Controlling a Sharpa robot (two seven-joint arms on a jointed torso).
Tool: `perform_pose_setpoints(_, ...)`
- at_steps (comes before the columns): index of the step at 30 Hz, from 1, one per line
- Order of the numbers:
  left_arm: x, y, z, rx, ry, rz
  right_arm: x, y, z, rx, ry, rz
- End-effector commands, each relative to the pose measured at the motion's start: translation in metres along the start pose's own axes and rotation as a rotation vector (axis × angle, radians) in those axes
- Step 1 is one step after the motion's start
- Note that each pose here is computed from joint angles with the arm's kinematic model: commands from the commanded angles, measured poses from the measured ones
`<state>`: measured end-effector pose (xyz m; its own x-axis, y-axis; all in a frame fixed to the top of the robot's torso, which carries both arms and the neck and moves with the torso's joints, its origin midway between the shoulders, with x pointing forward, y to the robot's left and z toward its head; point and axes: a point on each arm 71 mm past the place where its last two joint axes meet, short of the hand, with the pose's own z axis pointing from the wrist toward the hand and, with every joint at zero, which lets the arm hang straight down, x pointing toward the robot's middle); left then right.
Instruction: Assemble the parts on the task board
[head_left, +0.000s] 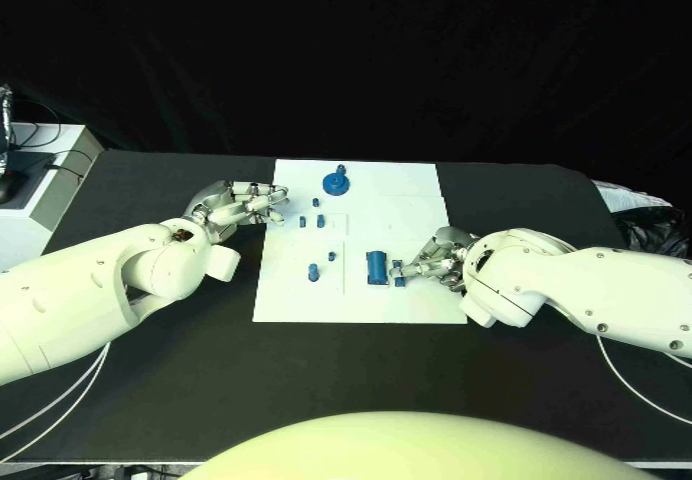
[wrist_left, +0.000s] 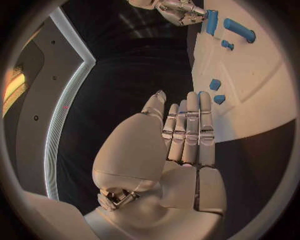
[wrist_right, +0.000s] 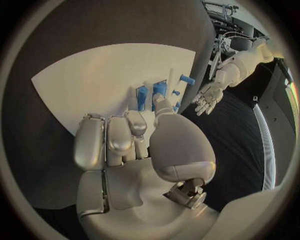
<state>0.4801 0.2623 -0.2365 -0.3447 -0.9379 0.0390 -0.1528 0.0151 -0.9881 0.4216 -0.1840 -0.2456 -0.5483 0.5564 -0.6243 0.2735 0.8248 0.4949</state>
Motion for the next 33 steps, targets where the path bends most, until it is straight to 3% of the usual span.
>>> perform_pose_setpoints(1, 0.0022, -0.0008, 0.0004, 0.007, 0.017, -0.006, -0.001, 0.0, -0.001, -0.025, -0.001, -0.015)
perform_pose_setpoints(18, 0.0014, -0.0006, 0.0002, 0.007, 0.016, -0.006, 0.0, -0.012, -0.007, -0.062, 0.047, -0.042)
perform_pose_setpoints(33, 0.0018, -0.0007, -0.0001, 0.009, 0.017, -0.006, -0.004, -0.015, -0.001, -0.018, -0.014, -0.023)
